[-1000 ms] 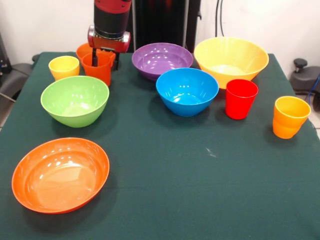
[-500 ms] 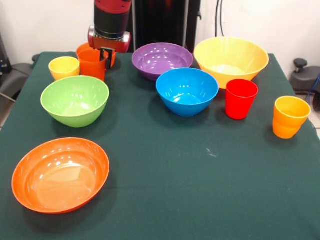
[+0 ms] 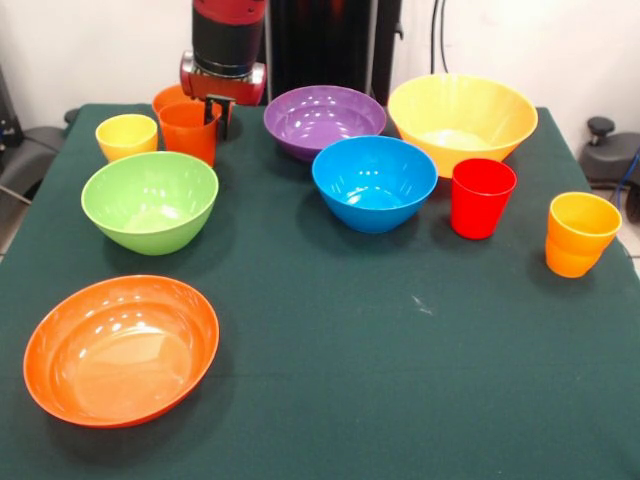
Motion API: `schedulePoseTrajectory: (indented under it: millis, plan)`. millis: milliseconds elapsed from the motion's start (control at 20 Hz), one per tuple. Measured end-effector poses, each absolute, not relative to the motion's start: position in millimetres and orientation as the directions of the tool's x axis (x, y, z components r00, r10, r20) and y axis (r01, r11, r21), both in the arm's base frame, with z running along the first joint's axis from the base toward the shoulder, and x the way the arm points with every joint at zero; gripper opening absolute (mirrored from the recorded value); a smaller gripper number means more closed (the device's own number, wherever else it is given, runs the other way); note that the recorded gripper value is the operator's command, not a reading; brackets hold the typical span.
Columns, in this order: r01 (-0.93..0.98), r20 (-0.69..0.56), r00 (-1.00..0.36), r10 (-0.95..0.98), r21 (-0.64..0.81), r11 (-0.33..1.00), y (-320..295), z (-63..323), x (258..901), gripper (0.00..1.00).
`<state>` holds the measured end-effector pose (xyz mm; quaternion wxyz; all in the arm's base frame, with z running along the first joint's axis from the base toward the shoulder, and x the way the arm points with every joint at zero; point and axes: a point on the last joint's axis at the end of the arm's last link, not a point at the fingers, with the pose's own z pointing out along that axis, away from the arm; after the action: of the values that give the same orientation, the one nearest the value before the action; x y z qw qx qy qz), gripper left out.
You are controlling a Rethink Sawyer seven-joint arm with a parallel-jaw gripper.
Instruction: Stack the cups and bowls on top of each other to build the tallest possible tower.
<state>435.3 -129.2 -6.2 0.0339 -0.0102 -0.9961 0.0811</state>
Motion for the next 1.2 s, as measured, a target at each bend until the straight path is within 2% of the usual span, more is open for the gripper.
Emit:
schedulePoseTrajectory:
  millis: [350,1200]
  plan:
    - [0.035,0.016,-0.999,0.037,-0.134,0.99,-107,22,460,0.0]
    - [0.06,0.024,-0.998,0.063,-0.129,0.99,-90,71,487,0.0]
